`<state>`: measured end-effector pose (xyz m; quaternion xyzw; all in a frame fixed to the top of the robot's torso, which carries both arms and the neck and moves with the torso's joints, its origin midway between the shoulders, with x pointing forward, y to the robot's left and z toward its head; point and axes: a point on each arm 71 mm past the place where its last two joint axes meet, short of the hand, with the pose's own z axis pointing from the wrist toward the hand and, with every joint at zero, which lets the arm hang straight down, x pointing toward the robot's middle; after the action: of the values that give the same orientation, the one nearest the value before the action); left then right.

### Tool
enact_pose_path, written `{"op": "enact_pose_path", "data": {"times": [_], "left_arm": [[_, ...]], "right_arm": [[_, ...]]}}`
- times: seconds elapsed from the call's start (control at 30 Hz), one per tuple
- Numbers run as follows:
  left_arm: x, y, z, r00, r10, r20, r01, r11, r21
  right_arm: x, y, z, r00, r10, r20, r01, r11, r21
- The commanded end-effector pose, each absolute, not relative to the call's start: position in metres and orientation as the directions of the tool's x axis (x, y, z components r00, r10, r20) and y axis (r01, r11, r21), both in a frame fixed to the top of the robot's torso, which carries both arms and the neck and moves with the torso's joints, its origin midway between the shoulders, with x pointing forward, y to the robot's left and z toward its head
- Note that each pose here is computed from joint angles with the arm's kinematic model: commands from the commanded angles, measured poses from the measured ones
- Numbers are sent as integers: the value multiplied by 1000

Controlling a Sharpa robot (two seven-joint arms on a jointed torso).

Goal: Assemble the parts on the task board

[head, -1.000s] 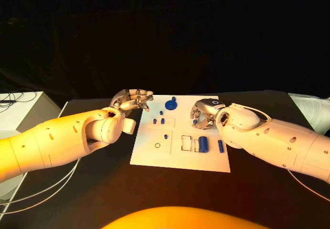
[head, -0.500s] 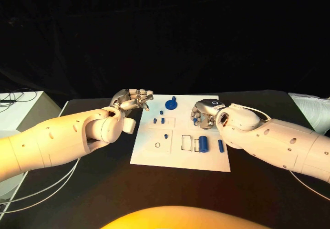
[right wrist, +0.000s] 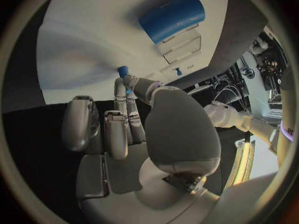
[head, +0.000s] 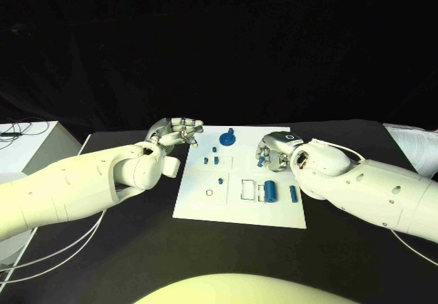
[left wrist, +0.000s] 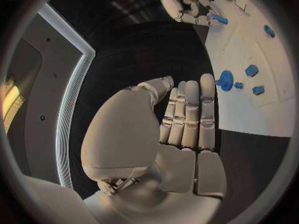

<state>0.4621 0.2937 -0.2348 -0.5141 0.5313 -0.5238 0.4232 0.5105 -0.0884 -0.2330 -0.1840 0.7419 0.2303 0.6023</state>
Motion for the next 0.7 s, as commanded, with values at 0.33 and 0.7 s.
{"op": "enact_pose_path", "data": {"times": [0.33, 0.7], "left_arm": [[462, 293, -234, -117, -989, 92, -101, -80, -992], [463, 292, -235, -119, -988, 94, -104, -82, -991]], "right_arm": [[502, -96, -212, -196, 156, -968, -561, 791, 241], [486, -79, -196, -227, 224, -948, -612, 724, 317]]}}
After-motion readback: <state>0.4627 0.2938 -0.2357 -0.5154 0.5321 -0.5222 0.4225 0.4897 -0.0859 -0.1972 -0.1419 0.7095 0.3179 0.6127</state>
